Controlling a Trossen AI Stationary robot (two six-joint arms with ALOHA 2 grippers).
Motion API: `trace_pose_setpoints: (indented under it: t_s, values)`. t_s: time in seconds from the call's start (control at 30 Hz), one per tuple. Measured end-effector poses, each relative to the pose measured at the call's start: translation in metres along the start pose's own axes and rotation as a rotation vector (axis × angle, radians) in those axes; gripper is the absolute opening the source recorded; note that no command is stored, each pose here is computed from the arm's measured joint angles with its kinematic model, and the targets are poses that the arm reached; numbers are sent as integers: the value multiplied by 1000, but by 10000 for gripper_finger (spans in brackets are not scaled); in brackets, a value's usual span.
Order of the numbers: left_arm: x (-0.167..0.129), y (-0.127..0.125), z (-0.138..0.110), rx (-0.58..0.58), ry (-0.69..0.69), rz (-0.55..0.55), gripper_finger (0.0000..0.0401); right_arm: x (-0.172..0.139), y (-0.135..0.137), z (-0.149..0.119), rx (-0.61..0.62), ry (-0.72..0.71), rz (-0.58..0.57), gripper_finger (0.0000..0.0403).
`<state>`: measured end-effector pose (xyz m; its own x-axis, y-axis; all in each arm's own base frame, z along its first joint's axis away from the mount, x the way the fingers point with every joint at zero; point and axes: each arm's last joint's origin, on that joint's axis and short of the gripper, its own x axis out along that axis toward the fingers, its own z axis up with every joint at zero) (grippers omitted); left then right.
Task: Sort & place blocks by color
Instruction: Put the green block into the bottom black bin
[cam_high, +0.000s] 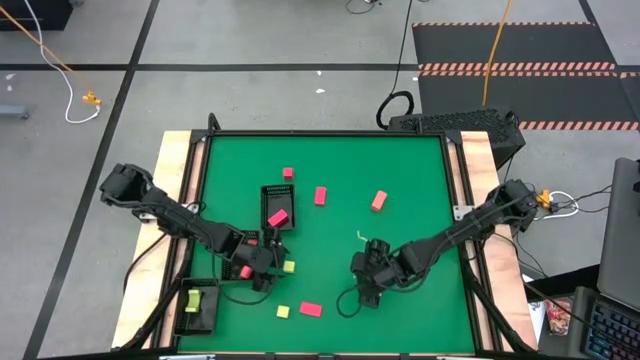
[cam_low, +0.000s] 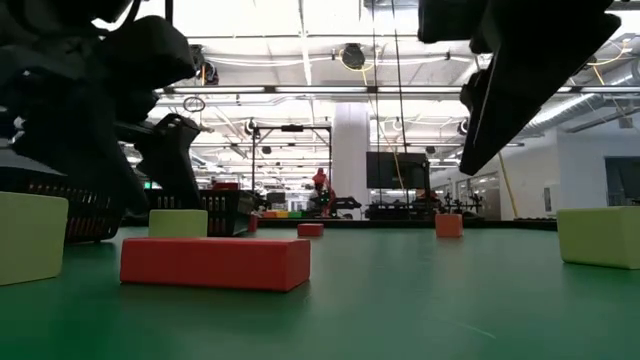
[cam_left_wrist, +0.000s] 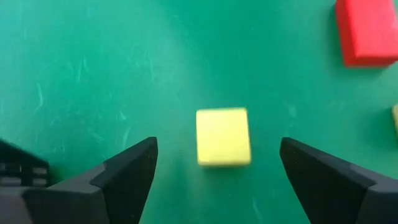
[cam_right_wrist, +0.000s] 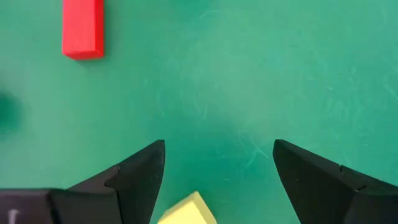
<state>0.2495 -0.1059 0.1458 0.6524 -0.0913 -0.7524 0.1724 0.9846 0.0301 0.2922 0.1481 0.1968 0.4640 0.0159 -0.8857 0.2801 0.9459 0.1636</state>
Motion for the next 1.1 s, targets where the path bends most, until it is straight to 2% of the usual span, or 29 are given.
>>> trace_pose_setpoints:
  t_s: [0.4,0.73,1.1]
  values:
    - [4,0,1,-53,-23,21,276,-1,4,-4,13,-23,-19,290]
    - [12,-3,1,-79,-44,40,210,13,-5,-18,11,-8,-20,290]
    - [15,-7,-1,-62,-41,31,147,20,-10,-26,11,10,-2,290]
